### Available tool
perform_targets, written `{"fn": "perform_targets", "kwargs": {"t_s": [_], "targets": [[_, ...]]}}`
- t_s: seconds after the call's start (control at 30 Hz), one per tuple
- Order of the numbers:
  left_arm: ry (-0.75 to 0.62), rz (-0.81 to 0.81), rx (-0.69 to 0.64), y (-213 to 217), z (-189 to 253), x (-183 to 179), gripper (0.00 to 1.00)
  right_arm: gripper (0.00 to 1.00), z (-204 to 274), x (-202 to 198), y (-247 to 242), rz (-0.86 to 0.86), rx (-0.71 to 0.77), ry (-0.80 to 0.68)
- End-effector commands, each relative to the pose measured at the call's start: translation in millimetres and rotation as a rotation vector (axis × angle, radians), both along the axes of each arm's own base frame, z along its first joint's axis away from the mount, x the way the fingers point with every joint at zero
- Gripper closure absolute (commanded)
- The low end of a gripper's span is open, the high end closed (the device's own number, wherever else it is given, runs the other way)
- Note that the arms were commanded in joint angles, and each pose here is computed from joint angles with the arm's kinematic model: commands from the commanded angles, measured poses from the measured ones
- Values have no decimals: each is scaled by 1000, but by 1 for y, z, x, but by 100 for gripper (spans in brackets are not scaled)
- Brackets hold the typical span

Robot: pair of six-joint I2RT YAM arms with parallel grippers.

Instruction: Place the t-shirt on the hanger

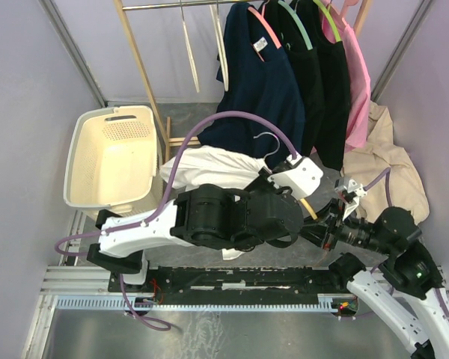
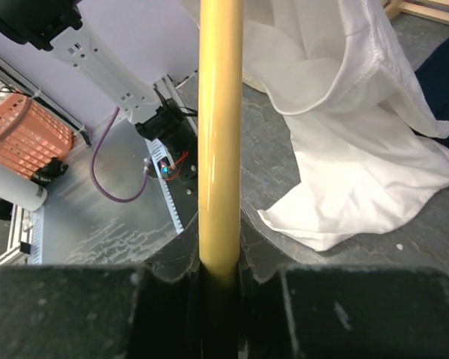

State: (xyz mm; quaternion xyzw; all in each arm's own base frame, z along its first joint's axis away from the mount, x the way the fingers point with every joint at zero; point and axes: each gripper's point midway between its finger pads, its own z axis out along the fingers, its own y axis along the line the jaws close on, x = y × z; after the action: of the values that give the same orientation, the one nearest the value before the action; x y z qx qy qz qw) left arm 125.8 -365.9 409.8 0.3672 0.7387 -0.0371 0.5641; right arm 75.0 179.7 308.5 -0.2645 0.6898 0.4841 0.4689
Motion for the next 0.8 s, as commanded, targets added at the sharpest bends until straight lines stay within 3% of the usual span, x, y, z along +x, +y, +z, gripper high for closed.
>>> {"fn": "perform_targets", "kwargs": {"t_s": [0.0, 0.17, 0.3, 0.37, 0.57, 0.77], "targets": [[23, -135, -67, -29, 12, -26, 96, 99, 44, 8, 9, -7, 210, -115], [40, -152, -56, -35, 3, -29, 93, 99, 41, 9, 10, -12, 336, -124], [38, -107, -26, -29, -12, -25, 62, 99, 35, 6, 9, 3, 415, -116], [44, -83, -21, -25, -16, -22, 53, 99, 32, 3, 10, 16, 440, -106], [73, -84, -74, -17, -6, -24, 39, 99, 27, -1, 11, 47, 478, -90], [101, -108, -246, 5, 35, -26, 28, 99, 21, -5, 13, 74, 470, -67]]}}
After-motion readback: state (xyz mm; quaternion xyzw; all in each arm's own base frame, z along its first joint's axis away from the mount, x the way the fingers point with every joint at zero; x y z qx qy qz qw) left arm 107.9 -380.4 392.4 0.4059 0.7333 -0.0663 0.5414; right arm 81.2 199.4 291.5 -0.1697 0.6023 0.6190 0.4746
